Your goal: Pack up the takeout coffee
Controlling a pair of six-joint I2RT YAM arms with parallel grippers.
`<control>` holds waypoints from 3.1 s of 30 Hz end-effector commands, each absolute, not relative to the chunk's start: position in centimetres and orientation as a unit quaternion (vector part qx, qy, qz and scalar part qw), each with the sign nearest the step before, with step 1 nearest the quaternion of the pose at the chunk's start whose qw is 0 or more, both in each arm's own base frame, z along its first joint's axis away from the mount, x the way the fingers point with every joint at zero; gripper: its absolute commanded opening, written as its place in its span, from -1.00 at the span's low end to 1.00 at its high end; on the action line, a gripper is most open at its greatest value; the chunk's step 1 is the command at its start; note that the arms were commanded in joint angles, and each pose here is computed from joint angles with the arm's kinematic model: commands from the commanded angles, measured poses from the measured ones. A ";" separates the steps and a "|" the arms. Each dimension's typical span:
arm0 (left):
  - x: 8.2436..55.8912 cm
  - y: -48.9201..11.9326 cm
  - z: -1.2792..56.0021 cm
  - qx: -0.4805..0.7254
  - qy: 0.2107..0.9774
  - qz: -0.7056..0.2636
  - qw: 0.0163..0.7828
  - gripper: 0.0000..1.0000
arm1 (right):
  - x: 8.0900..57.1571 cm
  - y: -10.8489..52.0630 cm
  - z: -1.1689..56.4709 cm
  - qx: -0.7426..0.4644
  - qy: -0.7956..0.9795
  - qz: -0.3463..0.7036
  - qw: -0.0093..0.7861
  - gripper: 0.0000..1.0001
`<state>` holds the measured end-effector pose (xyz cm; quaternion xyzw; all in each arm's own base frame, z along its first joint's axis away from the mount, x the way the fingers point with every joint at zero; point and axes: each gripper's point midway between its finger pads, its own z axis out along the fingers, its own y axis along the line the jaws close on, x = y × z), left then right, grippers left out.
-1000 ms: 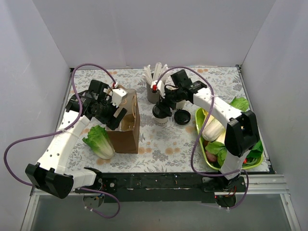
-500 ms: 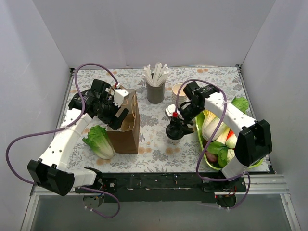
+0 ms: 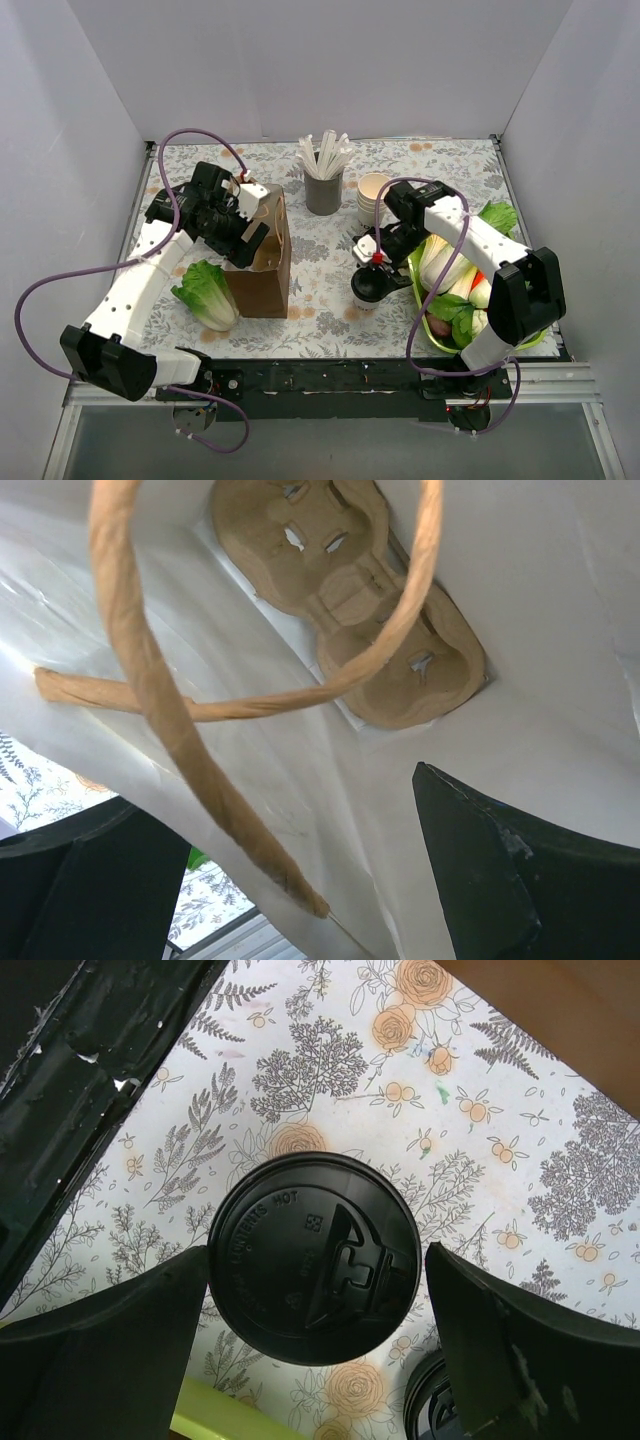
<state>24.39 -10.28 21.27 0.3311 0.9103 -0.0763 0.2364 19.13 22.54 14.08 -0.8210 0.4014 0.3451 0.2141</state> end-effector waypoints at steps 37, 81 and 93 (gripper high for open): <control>25.4 -10.9 29.5 0.268 0.869 -0.102 0.404 0.96 | 21.6 23.9 18.7 -0.344 0.890 0.164 0.250 0.96; 24.5 -10.0 27.8 0.269 0.879 -0.106 0.379 0.96 | 20.5 23.4 14.4 -0.284 0.927 0.118 0.214 0.96; 24.0 -9.9 27.5 0.270 0.881 -0.108 0.373 0.96 | 20.4 23.2 13.9 -0.291 0.927 0.109 0.211 0.94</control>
